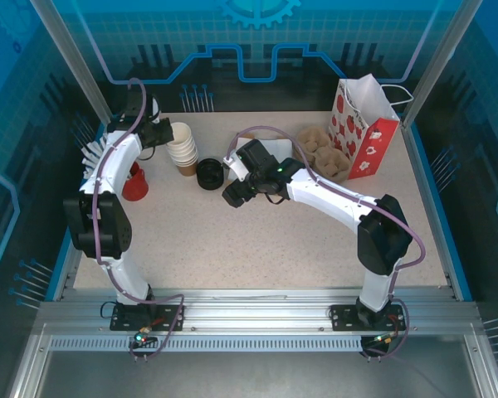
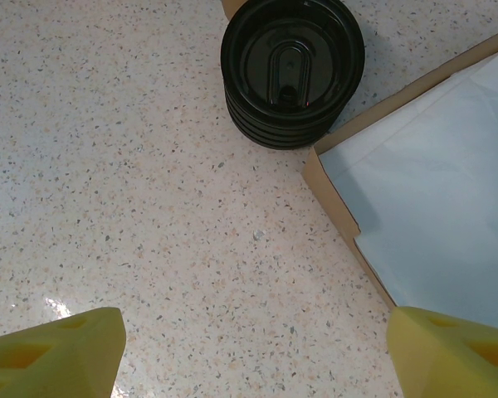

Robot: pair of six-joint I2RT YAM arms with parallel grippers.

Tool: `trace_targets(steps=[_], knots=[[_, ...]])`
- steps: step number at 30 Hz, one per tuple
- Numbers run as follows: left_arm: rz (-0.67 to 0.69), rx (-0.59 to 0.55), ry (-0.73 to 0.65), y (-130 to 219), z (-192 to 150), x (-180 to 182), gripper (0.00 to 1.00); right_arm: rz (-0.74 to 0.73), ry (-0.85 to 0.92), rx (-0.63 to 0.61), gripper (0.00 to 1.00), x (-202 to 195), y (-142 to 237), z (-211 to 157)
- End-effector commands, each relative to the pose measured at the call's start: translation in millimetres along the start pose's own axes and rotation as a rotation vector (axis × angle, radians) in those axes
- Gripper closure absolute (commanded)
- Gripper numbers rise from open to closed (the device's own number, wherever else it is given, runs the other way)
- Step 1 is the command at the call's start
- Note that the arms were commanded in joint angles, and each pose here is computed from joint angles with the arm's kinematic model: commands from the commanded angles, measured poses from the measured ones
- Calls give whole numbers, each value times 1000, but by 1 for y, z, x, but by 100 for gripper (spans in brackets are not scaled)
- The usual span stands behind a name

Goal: Pack the takeout coffee

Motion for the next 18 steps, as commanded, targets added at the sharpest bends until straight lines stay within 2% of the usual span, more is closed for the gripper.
trace_targets(steps=[1, 6, 13, 16, 18], knots=[[12, -36, -17, 15, 18, 3, 91, 11, 12, -3, 17, 8, 7, 6], [9, -93, -24, 45, 38, 0, 91, 16, 8, -29, 16, 10, 21, 13], [-23, -297, -30, 144, 74, -13, 94, 1, 9, -129, 16, 5, 75, 29], [-77, -367, -56, 176, 62, -39, 94, -26, -3, -163, 16, -8, 99, 24], [-126, -372, -86, 183, 41, -62, 93, -52, -22, -167, 16, -20, 112, 15]])
Point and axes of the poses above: each hand's point on the last joint's axis, 136 mm out from that joint toward the fingers, its own y axis back along the fingers, its own x axis along the line the jaws close on, z = x × y, the point moved 1 cm from there along y, back along the fingers, and after that the axes turned 8 degrees about -y, right-handed, at the moved point
